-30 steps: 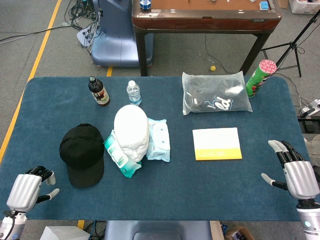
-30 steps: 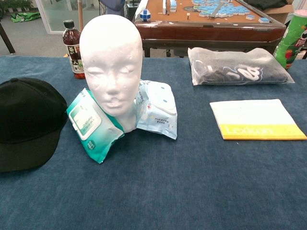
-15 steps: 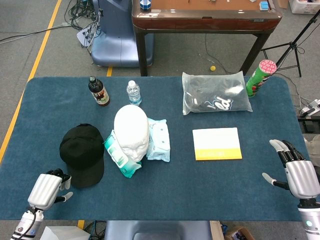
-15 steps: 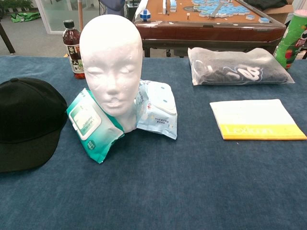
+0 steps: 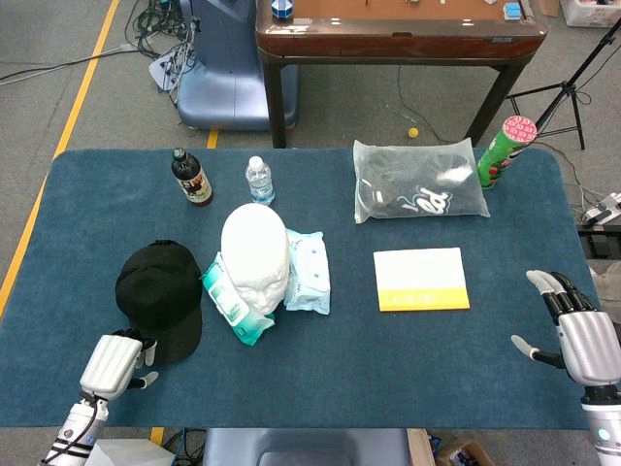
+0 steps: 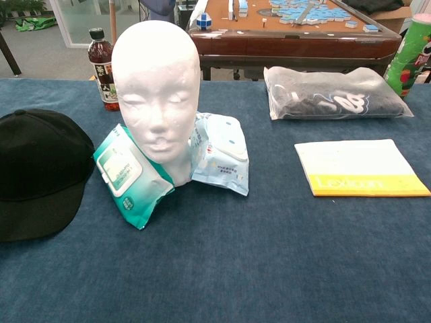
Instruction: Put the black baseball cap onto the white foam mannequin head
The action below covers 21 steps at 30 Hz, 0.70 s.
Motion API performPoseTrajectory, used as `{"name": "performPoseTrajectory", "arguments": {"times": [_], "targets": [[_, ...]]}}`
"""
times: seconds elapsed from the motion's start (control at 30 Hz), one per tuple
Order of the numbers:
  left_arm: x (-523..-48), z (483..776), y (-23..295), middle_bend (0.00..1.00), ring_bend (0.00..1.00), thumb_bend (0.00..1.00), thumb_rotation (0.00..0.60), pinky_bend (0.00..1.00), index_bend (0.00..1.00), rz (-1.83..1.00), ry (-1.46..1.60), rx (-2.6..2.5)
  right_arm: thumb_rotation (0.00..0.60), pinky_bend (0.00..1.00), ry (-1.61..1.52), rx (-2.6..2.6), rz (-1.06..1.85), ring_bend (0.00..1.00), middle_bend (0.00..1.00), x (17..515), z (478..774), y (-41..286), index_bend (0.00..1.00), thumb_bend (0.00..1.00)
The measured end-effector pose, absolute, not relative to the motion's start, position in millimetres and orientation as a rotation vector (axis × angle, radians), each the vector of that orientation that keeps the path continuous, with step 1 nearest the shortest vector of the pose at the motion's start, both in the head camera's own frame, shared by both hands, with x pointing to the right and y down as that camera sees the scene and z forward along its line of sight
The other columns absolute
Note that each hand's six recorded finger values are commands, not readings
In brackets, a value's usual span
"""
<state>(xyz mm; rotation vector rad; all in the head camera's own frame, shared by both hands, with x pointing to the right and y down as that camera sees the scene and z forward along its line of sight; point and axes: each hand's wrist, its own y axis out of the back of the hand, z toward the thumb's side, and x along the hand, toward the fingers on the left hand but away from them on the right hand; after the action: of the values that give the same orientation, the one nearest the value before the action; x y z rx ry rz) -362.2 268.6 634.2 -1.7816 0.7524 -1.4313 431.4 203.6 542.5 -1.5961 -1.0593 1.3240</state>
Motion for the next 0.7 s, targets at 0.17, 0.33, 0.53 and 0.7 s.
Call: {"name": "performPoseTrajectory", "arguments": {"times": [0.17, 0.33, 0.53, 0.7], "targets": [[-357.6, 645.1, 268.3, 0.75, 0.44, 0.00, 0.600, 0.53, 0.67, -1.457, 0.762, -1.789, 0.600, 0.30, -1.062, -1.597, 1.324, 0.12, 0.18, 433.4, 541.1, 203.0, 0.13, 0.00], [-356.9, 653.3, 265.4, 0.75, 0.45, 0.00, 0.600, 0.53, 0.66, -1.469, 0.777, -1.788, 0.600, 0.30, -1.065, -1.598, 1.327, 0.12, 0.18, 434.5, 541.4, 202.2, 0.13, 0.00], [-359.7, 660.5, 266.4, 0.75, 0.45, 0.00, 0.600, 0.53, 0.65, -1.493, 0.755, -1.777, 0.600, 0.30, -1.063, -1.600, 1.327, 0.12, 0.18, 434.0, 541.9, 202.4, 0.13, 0.00], [-363.3, 665.7, 269.3, 0.75, 0.45, 0.00, 0.600, 0.53, 0.64, -1.519, 0.732, -1.770, 0.600, 0.30, -1.063, -1.600, 1.329, 0.12, 0.18, 434.1, 542.4, 202.1, 0.13, 0.00]]}}
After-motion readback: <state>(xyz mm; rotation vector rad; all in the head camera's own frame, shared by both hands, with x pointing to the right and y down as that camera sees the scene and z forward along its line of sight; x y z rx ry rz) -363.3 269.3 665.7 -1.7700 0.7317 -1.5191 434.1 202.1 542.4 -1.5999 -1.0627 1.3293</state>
